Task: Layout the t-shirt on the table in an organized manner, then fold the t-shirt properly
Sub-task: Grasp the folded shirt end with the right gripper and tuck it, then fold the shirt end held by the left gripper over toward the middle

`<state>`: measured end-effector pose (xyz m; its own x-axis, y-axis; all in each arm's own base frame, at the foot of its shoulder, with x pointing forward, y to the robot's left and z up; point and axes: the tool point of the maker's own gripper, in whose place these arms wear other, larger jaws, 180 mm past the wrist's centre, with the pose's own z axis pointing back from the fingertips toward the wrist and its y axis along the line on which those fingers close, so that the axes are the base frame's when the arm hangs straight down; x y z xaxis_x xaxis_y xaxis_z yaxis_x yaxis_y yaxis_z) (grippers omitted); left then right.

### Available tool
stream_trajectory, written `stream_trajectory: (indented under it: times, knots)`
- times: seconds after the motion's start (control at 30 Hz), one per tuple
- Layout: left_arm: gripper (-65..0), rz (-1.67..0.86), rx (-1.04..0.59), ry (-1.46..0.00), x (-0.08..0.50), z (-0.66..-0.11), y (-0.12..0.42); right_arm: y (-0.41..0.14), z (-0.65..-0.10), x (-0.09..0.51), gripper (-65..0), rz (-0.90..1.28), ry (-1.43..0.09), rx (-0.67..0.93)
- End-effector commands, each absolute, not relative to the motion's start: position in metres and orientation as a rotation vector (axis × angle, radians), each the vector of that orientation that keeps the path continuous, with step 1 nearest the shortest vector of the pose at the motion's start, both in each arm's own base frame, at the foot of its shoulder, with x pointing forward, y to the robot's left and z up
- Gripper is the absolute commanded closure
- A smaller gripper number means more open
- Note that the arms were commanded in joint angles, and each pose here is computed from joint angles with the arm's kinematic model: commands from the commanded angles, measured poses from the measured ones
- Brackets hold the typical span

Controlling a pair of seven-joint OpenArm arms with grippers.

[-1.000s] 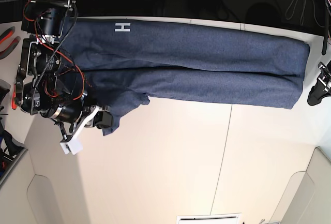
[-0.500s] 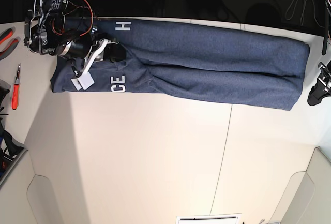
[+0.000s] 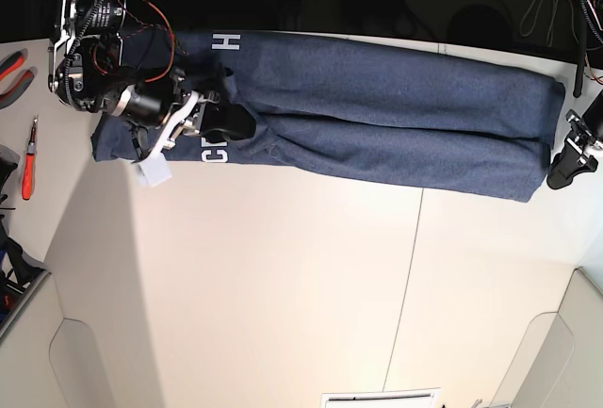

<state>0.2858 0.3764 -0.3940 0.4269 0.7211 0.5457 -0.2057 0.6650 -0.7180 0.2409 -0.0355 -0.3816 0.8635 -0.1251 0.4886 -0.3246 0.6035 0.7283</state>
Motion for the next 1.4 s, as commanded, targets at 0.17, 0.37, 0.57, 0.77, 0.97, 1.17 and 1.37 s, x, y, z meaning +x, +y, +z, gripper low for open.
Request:
stream_trajectory:
  times: [0.17,0.37,0.57,0.77,0.97,1.17,1.37]
  knots:
    - [-21.5,0.631,-0.6,-1.065,0.292,-0.365,0.4,-0.02,-0.348,0.26,-25.6,0.185,-0.626,0.987]
    - [-38.3,0.636,-0.518,-1.023,0.272,-0.371,0.42,-0.031,-0.335,0.274,-25.6,0.231,-0.704,0.891]
    - [-43.6,0.663,-0.483,-0.948,0.239,-0.398,0.417,-0.034,-0.333,0.276,-25.6,0.224,-0.721,0.888]
    - [-43.6,0.601,-0.356,-0.921,0.234,-0.424,0.411,-0.034,-0.333,0.276,-25.6,0.223,-0.723,0.888]
    - [-43.6,0.512,-0.365,-0.882,0.243,-0.438,0.385,-0.034,-0.333,0.276,-25.6,0.223,-0.723,0.887]
    - [-43.6,0.492,-0.371,-0.887,0.251,-0.437,0.38,-0.041,-0.337,0.28,-25.6,0.217,-0.736,0.844]
    - [-40.6,0.521,-0.413,-0.89,0.252,-0.435,0.376,-0.061,-0.336,0.289,-25.6,0.162,-0.783,0.796]
